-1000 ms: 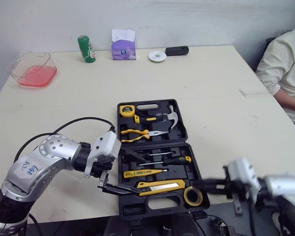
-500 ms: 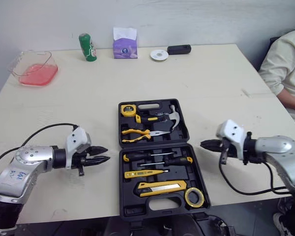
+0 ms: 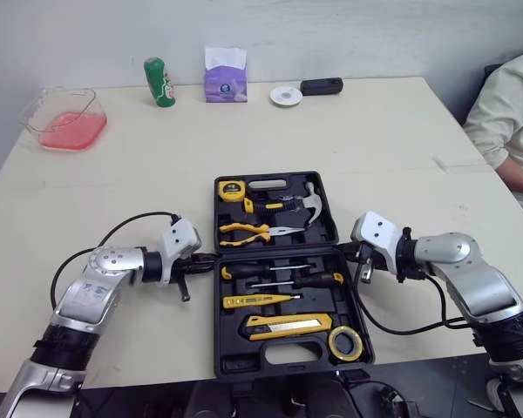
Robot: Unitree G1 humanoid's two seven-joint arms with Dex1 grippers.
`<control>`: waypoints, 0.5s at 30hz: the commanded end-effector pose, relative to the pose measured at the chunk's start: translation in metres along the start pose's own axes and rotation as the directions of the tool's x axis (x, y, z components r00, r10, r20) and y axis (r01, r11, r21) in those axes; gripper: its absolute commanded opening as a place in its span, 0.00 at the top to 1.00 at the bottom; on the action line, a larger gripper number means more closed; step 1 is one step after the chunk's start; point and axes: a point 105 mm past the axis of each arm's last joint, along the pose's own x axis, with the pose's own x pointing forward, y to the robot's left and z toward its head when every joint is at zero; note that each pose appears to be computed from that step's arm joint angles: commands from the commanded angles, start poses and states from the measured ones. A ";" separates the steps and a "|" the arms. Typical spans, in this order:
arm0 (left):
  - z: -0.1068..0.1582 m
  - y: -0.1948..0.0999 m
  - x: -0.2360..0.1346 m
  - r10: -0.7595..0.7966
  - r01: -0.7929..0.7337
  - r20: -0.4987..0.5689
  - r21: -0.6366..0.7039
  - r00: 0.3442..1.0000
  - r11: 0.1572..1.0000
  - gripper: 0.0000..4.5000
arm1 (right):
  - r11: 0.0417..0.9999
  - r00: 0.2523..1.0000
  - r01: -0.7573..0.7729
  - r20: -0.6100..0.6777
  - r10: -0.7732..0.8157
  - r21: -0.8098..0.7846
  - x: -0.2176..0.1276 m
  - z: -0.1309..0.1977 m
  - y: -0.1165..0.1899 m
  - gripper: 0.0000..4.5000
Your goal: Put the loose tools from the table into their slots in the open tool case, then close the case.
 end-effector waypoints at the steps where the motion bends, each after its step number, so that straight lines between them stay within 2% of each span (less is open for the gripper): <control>1: 0.010 0.003 0.012 0.000 0.001 0.005 -0.006 1.000 1.000 0.98 | 0.999 0.998 0.014 0.059 -0.011 -0.053 0.001 0.021 -0.004 1.00; 9: 0.006 0.007 0.010 0.007 -0.007 -0.037 0.020 0.999 1.000 0.98 | 0.994 0.998 0.061 0.000 -0.061 -0.092 -0.007 0.016 -0.014 1.00; 14: 0.000 0.017 -0.018 0.090 -0.089 -0.086 0.006 0.992 0.996 0.98 | 0.990 0.993 0.093 -0.063 -0.101 -0.109 -0.028 0.006 -0.023 1.00; 15: 0.001 0.020 -0.027 0.112 -0.113 -0.089 -0.015 0.990 0.993 0.92 | 0.991 0.992 0.096 -0.072 -0.103 -0.096 -0.035 0.006 -0.025 1.00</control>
